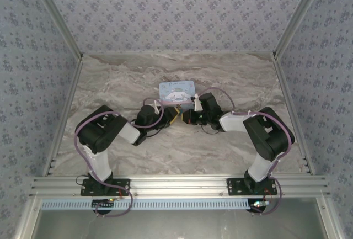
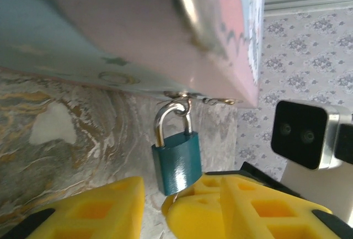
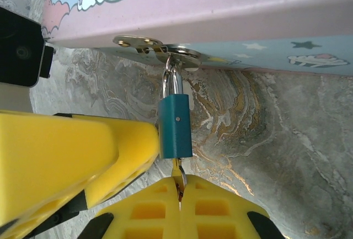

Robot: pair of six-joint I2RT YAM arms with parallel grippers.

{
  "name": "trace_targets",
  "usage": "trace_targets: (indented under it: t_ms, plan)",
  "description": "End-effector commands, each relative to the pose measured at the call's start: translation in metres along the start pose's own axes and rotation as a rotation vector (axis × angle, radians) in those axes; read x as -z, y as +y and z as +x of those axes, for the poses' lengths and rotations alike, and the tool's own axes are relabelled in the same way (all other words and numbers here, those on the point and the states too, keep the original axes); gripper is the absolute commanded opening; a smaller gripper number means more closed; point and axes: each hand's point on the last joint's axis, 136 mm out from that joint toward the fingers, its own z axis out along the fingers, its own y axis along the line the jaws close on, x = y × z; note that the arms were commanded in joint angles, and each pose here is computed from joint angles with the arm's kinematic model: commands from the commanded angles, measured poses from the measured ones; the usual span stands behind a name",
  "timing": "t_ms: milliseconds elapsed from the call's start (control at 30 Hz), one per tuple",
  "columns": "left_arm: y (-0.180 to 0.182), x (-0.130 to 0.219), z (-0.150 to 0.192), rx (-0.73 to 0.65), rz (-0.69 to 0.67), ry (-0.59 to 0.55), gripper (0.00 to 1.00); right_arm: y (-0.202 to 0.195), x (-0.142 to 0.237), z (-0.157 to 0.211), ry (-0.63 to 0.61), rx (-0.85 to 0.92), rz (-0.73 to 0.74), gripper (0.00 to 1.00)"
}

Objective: Unlock the padlock with the key

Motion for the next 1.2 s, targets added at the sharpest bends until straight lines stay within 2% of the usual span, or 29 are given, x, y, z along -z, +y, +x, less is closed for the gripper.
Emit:
trace_targets:
  t_ms: [0,333,600,1167]
  plan:
    - [-0.020,-0.007,-0.004,-0.011,0.072,-0.010,0.40,0.011,0.002,-0.009,-0.016,0.003,-0.013,0.00]
    - [-0.007,-0.013,-0.003,0.010,0.030,-0.002,0.40,0.011,0.001,-0.009,-0.013,0.004,-0.013,0.00]
    - [0.010,-0.013,-0.002,0.038,-0.034,-0.004,0.43,0.011,0.000,-0.009,-0.012,0.005,-0.012,0.00]
    - [0.003,-0.025,0.002,0.072,0.020,0.031,0.42,0.013,-0.002,-0.010,-0.008,-0.004,-0.022,0.00]
